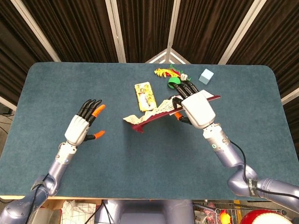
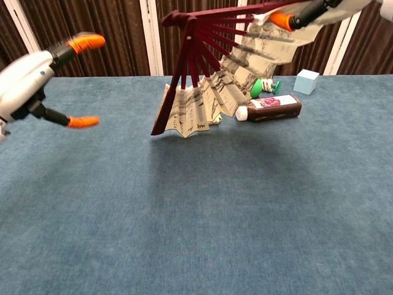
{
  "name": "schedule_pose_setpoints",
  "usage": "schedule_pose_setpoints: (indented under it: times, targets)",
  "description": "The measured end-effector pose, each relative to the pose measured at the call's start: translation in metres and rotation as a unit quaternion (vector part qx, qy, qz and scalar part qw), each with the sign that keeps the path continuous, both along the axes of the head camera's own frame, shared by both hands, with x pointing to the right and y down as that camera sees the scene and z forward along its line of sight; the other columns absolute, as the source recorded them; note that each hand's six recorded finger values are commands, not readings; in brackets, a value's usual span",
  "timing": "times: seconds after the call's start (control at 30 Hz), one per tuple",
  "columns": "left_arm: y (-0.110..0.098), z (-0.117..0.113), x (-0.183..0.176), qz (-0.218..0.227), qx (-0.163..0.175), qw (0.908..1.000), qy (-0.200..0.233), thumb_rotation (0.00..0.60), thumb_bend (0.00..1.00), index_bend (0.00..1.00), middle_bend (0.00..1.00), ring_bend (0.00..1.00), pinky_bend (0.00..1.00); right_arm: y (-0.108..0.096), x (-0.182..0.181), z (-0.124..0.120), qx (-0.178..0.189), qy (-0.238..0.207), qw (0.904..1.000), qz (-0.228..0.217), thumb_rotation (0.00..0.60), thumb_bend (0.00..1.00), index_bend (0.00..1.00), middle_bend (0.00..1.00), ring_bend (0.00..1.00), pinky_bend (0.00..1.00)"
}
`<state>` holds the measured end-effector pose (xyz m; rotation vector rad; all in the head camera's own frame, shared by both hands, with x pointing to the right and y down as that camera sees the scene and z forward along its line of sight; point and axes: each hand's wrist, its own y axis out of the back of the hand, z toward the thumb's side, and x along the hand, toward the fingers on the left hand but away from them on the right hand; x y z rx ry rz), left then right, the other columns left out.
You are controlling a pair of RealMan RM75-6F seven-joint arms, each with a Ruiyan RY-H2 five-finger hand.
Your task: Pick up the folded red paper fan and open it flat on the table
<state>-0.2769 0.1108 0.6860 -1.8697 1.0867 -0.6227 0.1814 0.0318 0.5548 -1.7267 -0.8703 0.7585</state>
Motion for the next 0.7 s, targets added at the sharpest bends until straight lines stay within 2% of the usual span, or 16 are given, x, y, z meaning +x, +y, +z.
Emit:
schedule_pose_setpoints:
  times: [0.07,0.13,0.43,0.7]
  targets:
    - [0.007,0.006,0.003,-0.003,-0.029,0.9994,0.019,0.600,0.16,0.06,0.01,0.00,0.00,0.000,-0.005,-0.004,0.003,-0.001,1.0000,-0.004,0.600,0.45,0.81,0.18,0.22,0.17]
    - [0.013,0.010,0.007,-0.007,-0.044,0.9985,0.031,0.600,0.16,0.09,0.02,0.00,0.00,0.000,-0.009,-0.007,0.004,-0.002,1.0000,-0.007,0.600,0.45,0.81,0.18,0.22,0.17]
    - [0.017,0.015,0.027,-0.049,-0.058,0.9933,0.087,0.600,0.21,0.16,0.06,0.00,0.00,0.007,-0.019,-0.012,0.004,-0.007,0.9998,-0.018,0.600,0.45,0.81,0.18,0.22,0.17]
    - [0.019,0.040,0.060,-0.064,-0.097,0.9894,0.087,0.600,0.21,0.17,0.06,0.00,0.00,0.011,-0.025,-0.020,0.003,-0.017,0.9995,-0.026,0.600,0.45,0.81,0.18,0.22,0.17]
